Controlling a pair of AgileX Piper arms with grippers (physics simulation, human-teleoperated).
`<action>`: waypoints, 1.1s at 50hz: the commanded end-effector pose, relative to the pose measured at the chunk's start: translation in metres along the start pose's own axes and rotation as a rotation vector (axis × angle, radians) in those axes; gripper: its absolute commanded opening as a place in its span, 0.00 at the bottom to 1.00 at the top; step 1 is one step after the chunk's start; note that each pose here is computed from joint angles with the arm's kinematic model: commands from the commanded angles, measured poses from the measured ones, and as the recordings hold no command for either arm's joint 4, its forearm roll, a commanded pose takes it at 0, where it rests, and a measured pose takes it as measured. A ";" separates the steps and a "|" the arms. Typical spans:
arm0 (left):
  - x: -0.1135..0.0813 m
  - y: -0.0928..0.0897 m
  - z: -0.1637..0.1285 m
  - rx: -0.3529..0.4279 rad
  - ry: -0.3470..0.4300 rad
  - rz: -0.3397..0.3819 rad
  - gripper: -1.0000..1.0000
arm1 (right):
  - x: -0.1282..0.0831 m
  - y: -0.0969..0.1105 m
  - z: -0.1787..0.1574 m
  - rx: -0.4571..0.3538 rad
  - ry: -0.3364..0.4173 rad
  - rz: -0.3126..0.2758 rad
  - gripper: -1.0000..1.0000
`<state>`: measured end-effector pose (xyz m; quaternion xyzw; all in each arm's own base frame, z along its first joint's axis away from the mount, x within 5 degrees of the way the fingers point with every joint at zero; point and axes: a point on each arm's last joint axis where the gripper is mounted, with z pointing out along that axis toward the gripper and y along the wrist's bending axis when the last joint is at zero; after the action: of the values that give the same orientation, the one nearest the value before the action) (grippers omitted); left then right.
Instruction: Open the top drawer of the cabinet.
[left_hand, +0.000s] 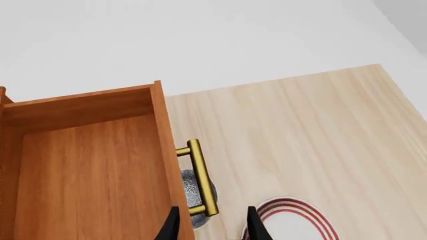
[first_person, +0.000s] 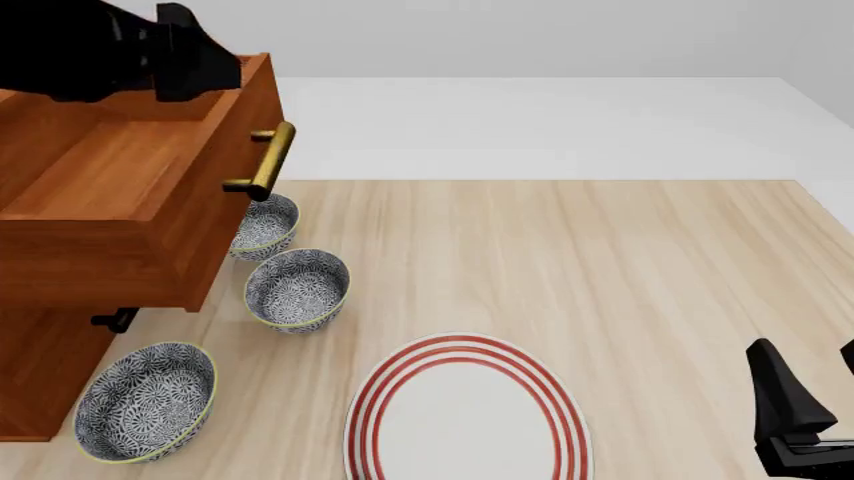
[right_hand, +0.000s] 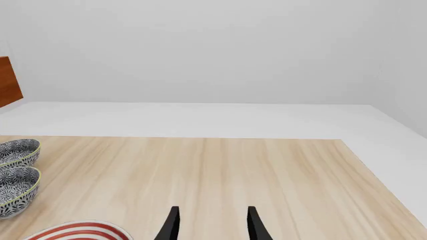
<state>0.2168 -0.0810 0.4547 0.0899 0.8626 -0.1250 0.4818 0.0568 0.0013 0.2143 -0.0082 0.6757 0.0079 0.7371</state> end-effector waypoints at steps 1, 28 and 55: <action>0.001 -0.003 -0.014 0.016 -0.020 0.006 1.00 | 0.000 0.000 0.000 0.000 0.000 0.000 1.00; 0.012 -0.012 -0.048 0.077 -0.066 0.039 1.00 | 0.000 0.000 0.000 0.000 0.000 0.000 1.00; 0.026 -0.030 -0.084 0.214 -0.083 0.051 1.00 | 0.000 0.000 0.000 0.000 0.000 0.000 1.00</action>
<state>0.1413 -0.0806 0.4769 0.1467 0.8275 -0.1822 0.5104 0.0568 0.0013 0.2143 -0.0082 0.6757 0.0079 0.7371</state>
